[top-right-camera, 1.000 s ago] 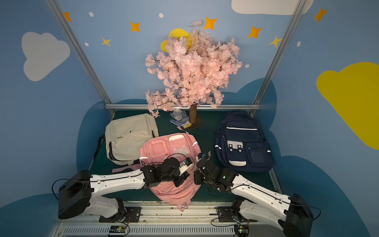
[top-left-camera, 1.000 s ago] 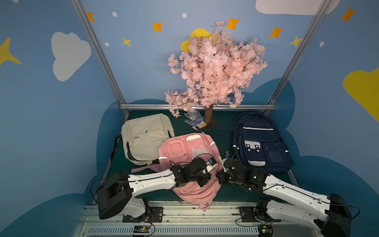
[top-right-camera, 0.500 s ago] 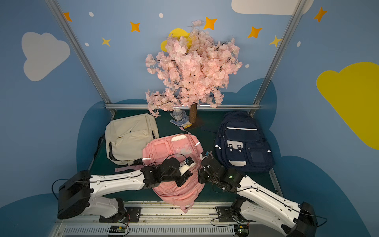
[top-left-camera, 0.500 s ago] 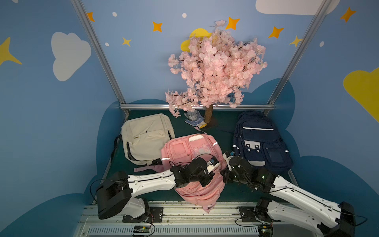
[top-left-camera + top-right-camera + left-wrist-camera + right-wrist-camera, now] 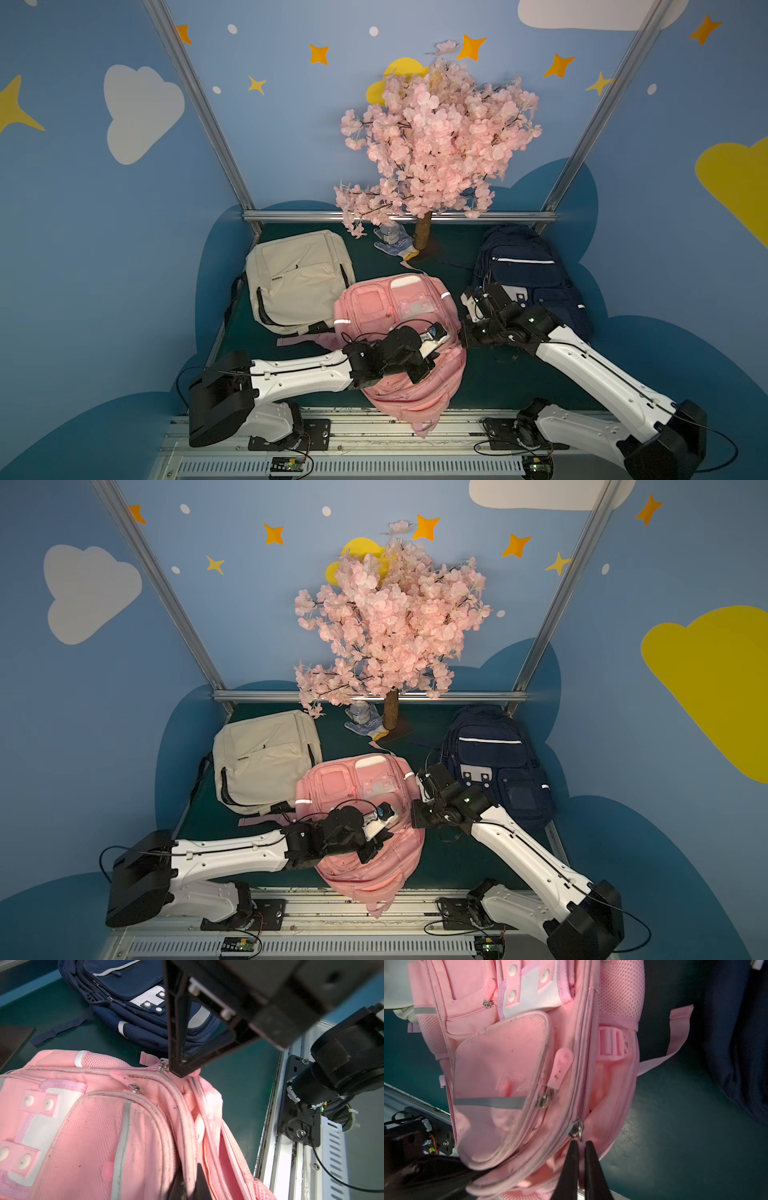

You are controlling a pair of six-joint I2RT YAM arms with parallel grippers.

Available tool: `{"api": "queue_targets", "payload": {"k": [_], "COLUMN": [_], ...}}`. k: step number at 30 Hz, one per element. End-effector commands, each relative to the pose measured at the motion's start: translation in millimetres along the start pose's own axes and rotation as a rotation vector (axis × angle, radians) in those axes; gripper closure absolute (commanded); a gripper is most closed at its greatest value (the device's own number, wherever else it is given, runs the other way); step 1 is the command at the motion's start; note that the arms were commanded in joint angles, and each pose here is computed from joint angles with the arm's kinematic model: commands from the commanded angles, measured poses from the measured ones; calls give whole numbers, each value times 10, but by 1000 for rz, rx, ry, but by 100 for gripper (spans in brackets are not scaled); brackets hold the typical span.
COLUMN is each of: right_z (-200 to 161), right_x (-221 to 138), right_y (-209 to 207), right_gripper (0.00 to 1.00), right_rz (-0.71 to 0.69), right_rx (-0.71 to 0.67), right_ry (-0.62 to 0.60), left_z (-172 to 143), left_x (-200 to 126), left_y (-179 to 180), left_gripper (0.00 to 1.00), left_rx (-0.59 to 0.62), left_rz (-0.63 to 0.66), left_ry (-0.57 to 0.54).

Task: Zip up the backpack
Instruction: Zip the zipper on the backpack.

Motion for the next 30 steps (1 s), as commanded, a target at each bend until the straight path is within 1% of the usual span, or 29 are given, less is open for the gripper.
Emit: {"api": "queue_targets", "payload": {"k": [1,3,6,8,12,16,19,30], "right_z": [375,430,500,557,716,883,996,1196], "right_x": [-37,59,227,342,487,531,527,654], "right_y": [-439,-420,-330,-318,-418,-480,-432,-416], "right_gripper": [100,100,100,100,100,100,100,100], "right_rz": [-236,-223,-167,-152,-177,-160,-136,-170], "right_rx": [47,36,21,31,73,121,122,121], "right_ry": [-149,-140,-132,-149,-219,-270,-298,-261], "left_z": [-442,-399,-302,-247,-189,-199,-205,-188], "left_x": [-150,-186,-244,-271,-288,-233,-178,-75], "left_y": [-268,-289,-312,-334,-371,-411,-434,-524], "left_gripper": [98,97,97,98,97,98,98,98], "left_rx": [36,38,39,42,47,47,48,69], "left_rz": [-116,-122,-130,-141,-154,-166,-171,-209], "left_ry": [159,140,100,79,61,71,76,92]}}
Point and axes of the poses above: each gripper's point midway between its finger pads, its own x axis out along the fingers, its own y axis along the line the jaws close on, z = x × y, the point moved 3 cm from there along -x, back along the fingers, and after that the axes turned 9 degrees about x, right-handed, at the moved point
